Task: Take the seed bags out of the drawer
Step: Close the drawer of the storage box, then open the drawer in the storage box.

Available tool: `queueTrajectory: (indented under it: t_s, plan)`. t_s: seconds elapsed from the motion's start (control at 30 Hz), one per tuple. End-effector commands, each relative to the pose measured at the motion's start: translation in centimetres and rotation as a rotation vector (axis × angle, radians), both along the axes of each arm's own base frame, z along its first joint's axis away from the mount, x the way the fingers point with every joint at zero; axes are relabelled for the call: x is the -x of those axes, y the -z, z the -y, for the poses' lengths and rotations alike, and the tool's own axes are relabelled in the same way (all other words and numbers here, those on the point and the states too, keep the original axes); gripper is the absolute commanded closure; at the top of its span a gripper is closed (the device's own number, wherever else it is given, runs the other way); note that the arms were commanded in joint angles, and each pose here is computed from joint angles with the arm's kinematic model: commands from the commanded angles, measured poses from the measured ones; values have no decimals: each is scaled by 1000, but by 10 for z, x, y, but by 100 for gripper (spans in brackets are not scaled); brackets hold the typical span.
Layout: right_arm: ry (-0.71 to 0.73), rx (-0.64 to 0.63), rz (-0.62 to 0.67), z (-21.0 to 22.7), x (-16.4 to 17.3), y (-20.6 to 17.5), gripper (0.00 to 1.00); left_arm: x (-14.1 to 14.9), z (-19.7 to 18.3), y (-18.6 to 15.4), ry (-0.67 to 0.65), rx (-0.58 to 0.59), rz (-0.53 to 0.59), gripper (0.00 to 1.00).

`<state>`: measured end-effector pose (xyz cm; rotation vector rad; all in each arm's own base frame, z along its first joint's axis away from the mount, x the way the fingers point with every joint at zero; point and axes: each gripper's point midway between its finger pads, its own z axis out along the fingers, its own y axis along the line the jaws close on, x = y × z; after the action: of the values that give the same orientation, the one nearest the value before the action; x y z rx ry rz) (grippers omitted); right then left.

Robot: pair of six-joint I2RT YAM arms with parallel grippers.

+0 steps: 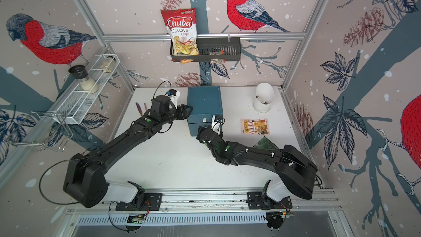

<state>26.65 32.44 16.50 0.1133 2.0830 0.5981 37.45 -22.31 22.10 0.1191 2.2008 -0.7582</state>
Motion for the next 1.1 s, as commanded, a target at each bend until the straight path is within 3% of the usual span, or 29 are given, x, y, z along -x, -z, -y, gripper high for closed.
queueTrajectory:
  t_s: [0.0,0.1,0.2,0.3,0.43,0.6,0.8,1.07]
  plan:
    - [170,142,-27,34,12,6,10,37,-9,41,40,-62,-244,39]
    - [229,248,14,48,29,0,9,33,-3,24,59,14,-233,37]
    - [240,243,40,54,37,-5,11,31,-2,13,74,64,-231,36]
    - [196,145,4,56,40,-3,12,29,-7,7,71,90,-227,36]
    - [2,-32,-74,42,44,1,14,27,-11,8,80,115,-238,35]
    - [-118,-230,-138,37,53,5,27,26,-8,13,129,161,-263,39]
    - [-134,-339,-188,36,56,18,47,24,-8,17,121,181,-270,40]
    - [-136,-409,-216,31,46,26,52,23,-14,26,91,143,-284,44]
